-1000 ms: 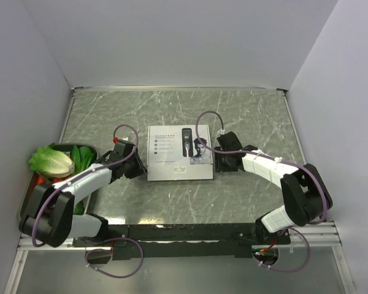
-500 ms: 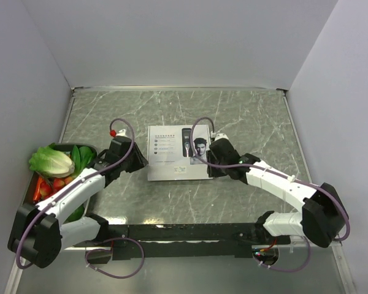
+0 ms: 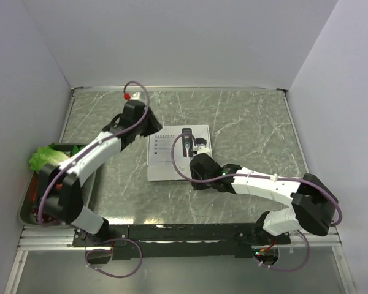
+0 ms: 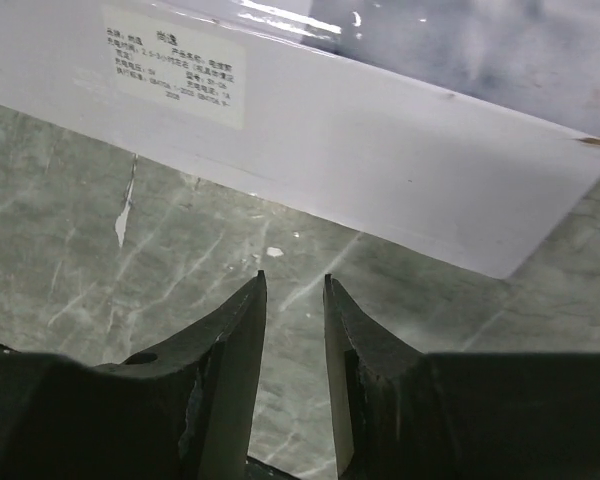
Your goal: Sort the hair-cutting tools
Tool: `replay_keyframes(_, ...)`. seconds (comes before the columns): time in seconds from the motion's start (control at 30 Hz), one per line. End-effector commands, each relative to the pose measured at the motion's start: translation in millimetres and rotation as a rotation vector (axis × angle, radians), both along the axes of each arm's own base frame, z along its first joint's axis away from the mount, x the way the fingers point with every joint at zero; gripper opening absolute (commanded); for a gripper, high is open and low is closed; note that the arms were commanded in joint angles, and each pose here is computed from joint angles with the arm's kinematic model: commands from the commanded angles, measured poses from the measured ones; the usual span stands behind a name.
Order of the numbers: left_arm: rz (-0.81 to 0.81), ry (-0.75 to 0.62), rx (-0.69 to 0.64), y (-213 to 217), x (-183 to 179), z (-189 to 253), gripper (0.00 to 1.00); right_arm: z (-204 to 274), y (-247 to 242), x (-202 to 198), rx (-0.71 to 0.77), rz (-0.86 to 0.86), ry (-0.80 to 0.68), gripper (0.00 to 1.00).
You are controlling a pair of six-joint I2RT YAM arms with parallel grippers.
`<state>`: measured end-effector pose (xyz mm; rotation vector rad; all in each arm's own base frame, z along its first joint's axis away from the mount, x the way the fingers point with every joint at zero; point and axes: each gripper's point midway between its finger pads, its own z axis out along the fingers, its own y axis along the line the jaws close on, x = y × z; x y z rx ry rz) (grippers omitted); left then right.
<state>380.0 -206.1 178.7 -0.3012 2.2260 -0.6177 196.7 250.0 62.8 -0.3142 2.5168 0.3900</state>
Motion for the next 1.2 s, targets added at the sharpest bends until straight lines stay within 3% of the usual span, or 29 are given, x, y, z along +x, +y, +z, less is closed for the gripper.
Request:
replay_keyframes(0.0,-0.050,-0.102,0.004,-27.5,52.1,29.3,0.36,4.0,22.2,16.7,0.065,-0.057,-0.061,0.36)
replay_keyframes(0.3,-0.119,-0.096,0.071,-68.3,135.4,-7.4,0.37,4.4,53.7,30.4,0.061,-0.028,-0.114,0.24)
replay_keyframes(0.37,-0.127,-0.038,0.109,-72.1,144.1,-38.5,0.37,5.5,56.6,32.7,0.043,-0.024,-0.118,0.23)
replay_keyframes(0.5,-0.148,-0.010,0.118,-82.1,160.7,-60.8,0.36,2.0,61.1,39.0,0.016,-0.022,-0.116,0.23)
replay_keyframes(0.7,-0.174,0.085,0.156,-81.5,152.6,-115.3,0.35,-11.4,72.2,45.4,-0.014,-0.024,-0.092,0.22)
replay_keyframes(1.17,-0.198,0.174,0.160,-68.3,103.2,-150.2,0.30,-33.1,57.1,79.5,-0.036,-0.124,-0.076,0.23)
